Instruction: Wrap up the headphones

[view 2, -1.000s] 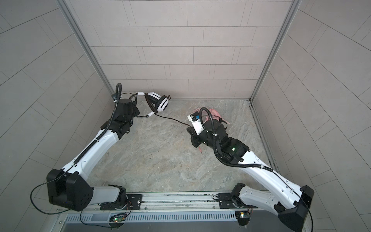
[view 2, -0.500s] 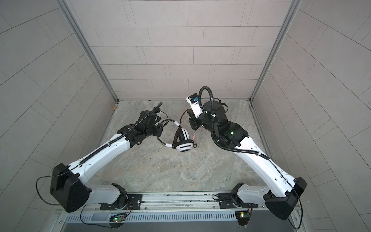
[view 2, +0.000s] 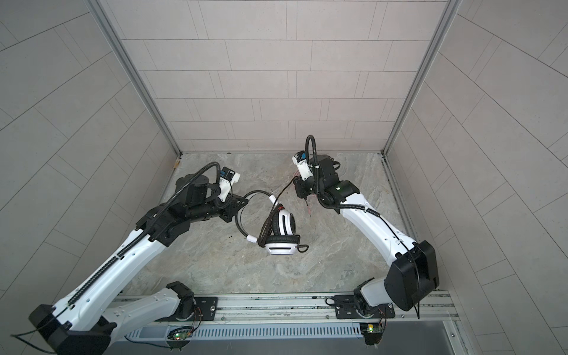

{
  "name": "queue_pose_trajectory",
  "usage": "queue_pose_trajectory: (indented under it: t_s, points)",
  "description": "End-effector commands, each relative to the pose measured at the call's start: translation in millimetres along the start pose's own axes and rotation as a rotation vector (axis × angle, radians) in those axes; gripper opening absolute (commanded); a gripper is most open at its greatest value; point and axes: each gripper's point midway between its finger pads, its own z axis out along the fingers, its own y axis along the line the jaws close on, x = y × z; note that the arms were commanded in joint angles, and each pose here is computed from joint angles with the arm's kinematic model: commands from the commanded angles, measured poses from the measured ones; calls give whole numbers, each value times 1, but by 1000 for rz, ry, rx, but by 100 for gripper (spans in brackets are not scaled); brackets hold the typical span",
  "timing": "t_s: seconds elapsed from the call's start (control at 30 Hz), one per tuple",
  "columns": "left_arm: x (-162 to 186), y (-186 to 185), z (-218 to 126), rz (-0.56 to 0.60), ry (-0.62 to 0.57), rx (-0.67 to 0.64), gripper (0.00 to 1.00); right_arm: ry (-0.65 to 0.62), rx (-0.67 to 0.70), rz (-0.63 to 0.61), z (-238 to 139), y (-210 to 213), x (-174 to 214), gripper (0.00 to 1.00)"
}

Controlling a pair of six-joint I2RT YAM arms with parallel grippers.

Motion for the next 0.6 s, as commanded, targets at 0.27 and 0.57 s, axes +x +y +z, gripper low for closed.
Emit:
queue_pose_trajectory:
  t_s: [0.27, 0.57]
  points:
    - [-99, -14, -50, -221, -459, 225, 0, -124, -255, 172, 10, 34, -7, 8]
    - [-139, 8, -68, -355, -796, 247, 0, -259, -432, 335, -7, 56, -27, 12]
